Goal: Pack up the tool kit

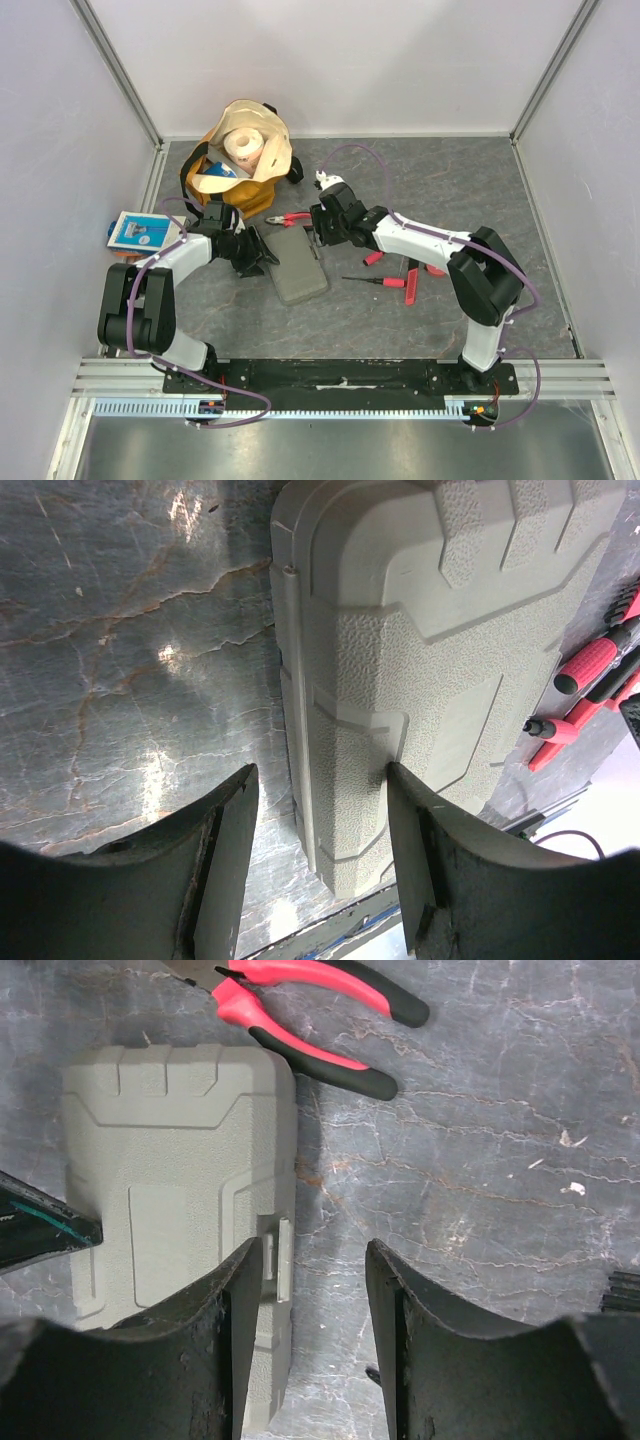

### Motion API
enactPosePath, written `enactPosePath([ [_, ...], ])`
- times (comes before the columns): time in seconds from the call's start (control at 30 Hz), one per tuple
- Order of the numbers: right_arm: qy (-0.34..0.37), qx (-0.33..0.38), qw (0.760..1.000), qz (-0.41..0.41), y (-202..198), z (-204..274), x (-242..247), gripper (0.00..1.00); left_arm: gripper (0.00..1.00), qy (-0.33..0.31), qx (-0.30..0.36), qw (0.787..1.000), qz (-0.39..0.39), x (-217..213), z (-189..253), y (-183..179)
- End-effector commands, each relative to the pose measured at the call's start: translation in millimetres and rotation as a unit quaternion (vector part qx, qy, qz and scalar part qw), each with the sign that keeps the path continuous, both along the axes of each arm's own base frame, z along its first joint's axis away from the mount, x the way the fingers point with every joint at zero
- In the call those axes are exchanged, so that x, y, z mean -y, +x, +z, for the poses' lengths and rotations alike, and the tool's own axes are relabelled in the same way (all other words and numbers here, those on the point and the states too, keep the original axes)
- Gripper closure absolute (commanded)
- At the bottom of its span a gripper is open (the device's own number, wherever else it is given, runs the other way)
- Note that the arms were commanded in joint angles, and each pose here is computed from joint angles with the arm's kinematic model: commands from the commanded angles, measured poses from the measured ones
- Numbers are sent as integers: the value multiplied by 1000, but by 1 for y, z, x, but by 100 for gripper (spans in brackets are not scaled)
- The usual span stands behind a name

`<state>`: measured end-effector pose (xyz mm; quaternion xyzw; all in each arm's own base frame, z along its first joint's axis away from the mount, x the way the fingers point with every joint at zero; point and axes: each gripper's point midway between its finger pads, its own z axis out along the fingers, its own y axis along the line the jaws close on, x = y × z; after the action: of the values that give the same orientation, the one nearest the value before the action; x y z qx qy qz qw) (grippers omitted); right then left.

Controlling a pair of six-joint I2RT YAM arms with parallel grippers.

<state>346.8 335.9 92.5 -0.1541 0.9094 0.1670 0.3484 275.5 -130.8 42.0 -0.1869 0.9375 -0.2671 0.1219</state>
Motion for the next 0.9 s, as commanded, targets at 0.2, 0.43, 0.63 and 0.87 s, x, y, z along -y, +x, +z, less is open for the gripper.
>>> enactPosePath([
  [0.2, 35, -19, 997, 66, -10, 0, -25, 50, 41, 71, -43, 997, -6, -22, -29, -19],
  [0.43, 22, -40, 997, 65, -13, -21, -23, 59, 41, 71, -42, 997, -7, -23, -30, -20],
  [0.63, 6, -44, 998, 53, -12, -32, -17, 64, 41, 71, -44, 996, -6, -23, -30, -20],
  [0.87, 3, -57, 997, 57, -16, -41, -18, 75, 41, 70, -45, 996, -8, -22, -30, -21],
])
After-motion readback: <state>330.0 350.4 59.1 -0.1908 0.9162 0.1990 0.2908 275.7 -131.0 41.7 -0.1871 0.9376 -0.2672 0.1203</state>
